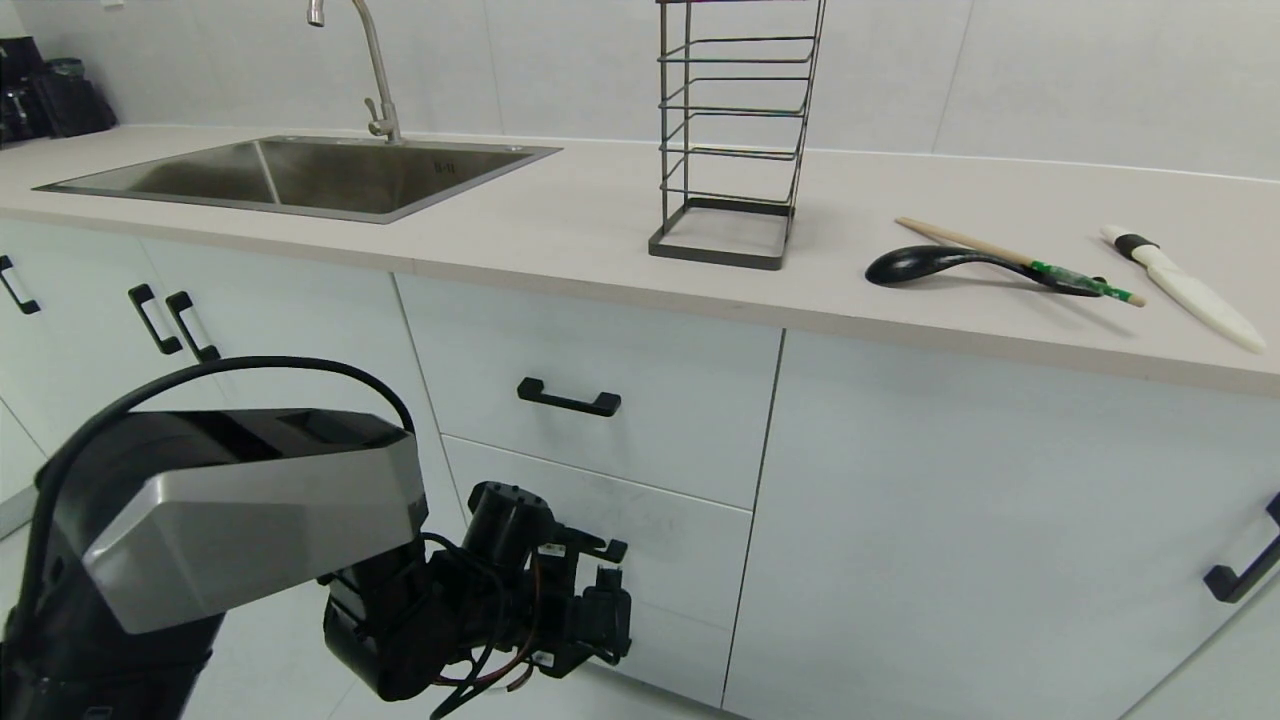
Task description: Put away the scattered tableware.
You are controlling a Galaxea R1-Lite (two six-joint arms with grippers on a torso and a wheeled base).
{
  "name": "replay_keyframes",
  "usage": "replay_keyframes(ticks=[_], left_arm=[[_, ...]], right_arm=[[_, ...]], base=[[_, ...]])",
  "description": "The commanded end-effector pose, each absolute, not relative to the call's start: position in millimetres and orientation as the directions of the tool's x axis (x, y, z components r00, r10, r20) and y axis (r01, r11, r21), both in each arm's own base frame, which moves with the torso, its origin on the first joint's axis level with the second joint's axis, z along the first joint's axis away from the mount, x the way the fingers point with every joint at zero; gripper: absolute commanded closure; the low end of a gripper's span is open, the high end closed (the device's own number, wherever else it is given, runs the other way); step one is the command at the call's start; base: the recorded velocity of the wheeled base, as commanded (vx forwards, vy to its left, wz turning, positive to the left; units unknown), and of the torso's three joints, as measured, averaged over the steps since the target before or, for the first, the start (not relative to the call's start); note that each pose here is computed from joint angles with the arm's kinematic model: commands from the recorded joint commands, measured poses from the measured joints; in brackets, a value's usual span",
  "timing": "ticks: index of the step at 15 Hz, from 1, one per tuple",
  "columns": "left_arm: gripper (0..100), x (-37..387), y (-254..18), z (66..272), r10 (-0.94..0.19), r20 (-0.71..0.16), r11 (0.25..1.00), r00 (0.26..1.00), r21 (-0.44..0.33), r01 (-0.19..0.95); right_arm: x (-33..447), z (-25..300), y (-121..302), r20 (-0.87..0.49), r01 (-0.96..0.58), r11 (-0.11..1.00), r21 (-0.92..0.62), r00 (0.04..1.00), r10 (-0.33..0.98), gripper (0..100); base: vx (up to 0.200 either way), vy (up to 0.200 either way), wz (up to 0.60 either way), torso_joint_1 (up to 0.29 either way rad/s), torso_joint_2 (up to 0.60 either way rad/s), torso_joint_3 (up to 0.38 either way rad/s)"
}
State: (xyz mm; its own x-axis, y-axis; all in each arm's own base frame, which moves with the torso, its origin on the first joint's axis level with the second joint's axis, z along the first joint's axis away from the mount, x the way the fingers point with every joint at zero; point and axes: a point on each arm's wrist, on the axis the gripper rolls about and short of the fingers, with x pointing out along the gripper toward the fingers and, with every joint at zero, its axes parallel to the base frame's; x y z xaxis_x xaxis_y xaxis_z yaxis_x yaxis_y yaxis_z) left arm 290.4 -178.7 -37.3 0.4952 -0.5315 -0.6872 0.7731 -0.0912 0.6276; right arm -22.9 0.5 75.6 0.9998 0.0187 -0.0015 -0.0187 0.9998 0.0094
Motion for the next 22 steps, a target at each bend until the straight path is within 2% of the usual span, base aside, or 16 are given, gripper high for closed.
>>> replay_keyframes(ticks=[1,6,22], left_arm=[[0,292,-177,-39,-0.526,-0.691,-0.087,0.497,0.625,0.776],[0,297,-178,-45,-0.525,-0.678,-0.075,0.516,0.64,0.765],[0,299,-174,-65,-0.468,-0.718,-0.075,0.515,0.613,0.786]], right_arm=[[-23,76,1,-0.003,-0.02,1.0,0.009,1.0,0.02,100],[-23,76,0,-0.003,-0.018,1.0,0.009,1.0,0.018,100],[-23,76,1,-0.003,-0.02,1.0,0.009,1.0,0.02,100]], base=[[0.0,0.0,0.0,0.0,0.0,0.0],[0.0,0.0,0.0,0.0,0.0,0.0],[0.0,0.0,0.0,0.0,0.0,0.0]])
